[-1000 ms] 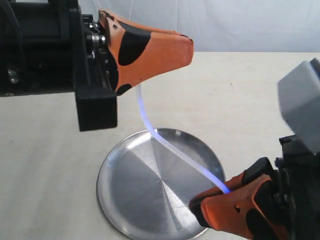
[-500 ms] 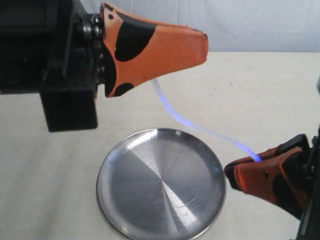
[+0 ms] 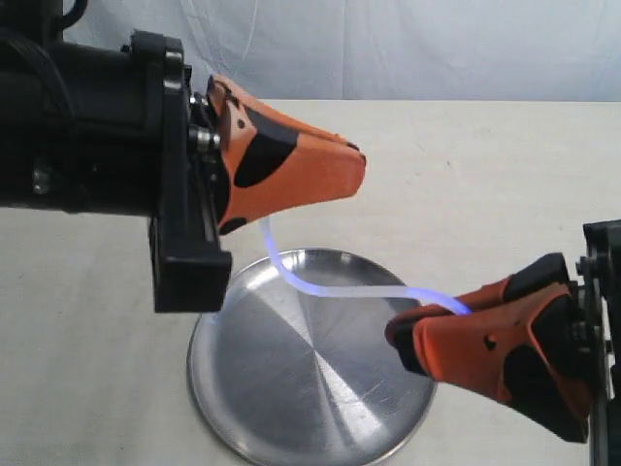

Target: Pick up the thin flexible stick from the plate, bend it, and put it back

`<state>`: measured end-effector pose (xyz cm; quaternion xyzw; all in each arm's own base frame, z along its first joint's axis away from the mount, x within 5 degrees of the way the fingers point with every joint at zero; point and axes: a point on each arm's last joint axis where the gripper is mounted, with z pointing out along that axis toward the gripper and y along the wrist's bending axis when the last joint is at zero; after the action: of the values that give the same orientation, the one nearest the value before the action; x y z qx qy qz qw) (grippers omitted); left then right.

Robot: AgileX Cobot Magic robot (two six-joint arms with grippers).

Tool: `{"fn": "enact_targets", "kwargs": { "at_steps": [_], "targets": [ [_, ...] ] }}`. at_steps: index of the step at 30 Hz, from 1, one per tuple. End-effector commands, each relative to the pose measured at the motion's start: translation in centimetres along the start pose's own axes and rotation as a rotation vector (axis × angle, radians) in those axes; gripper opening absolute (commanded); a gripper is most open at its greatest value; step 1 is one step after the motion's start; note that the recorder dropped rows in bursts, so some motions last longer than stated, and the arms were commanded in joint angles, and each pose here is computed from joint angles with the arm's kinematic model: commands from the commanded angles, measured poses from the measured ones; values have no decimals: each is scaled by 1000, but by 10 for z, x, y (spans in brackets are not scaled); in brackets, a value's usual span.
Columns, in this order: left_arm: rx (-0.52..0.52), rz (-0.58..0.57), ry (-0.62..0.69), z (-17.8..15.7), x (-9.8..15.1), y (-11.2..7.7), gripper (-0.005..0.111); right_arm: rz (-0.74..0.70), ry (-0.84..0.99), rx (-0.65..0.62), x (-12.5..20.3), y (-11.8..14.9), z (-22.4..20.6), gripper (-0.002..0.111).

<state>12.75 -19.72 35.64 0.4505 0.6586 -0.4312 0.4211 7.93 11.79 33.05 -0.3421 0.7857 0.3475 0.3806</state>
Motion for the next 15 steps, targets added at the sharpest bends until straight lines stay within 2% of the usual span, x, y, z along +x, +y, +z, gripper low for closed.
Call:
{"fn": "enact_targets", "kwargs": {
  "at_steps": [1,3,4,6,8,11,15],
  "targets": [
    [76,-37,126,5,20,-7,0,39,-184,73,-15,-5,-9,-1],
    [140,-93,107,5,19,-13,0,36,-163,119,-14,-9,-8,-1],
    [202,-125,57,4,14,-18,0,64,-88,164,-9,-15,-2,-1],
    [241,-102,-52,0,3,-23,0,82,37,190,-1,-21,10,-1],
    [217,-53,-101,-2,-3,-23,0,82,116,191,4,-23,18,-1],
    [140,-41,-110,-2,-4,-17,0,62,172,210,7,-27,22,-1],
    [98,-43,-117,-2,-4,-13,4,39,210,228,10,-29,24,-1]
  ]
}}
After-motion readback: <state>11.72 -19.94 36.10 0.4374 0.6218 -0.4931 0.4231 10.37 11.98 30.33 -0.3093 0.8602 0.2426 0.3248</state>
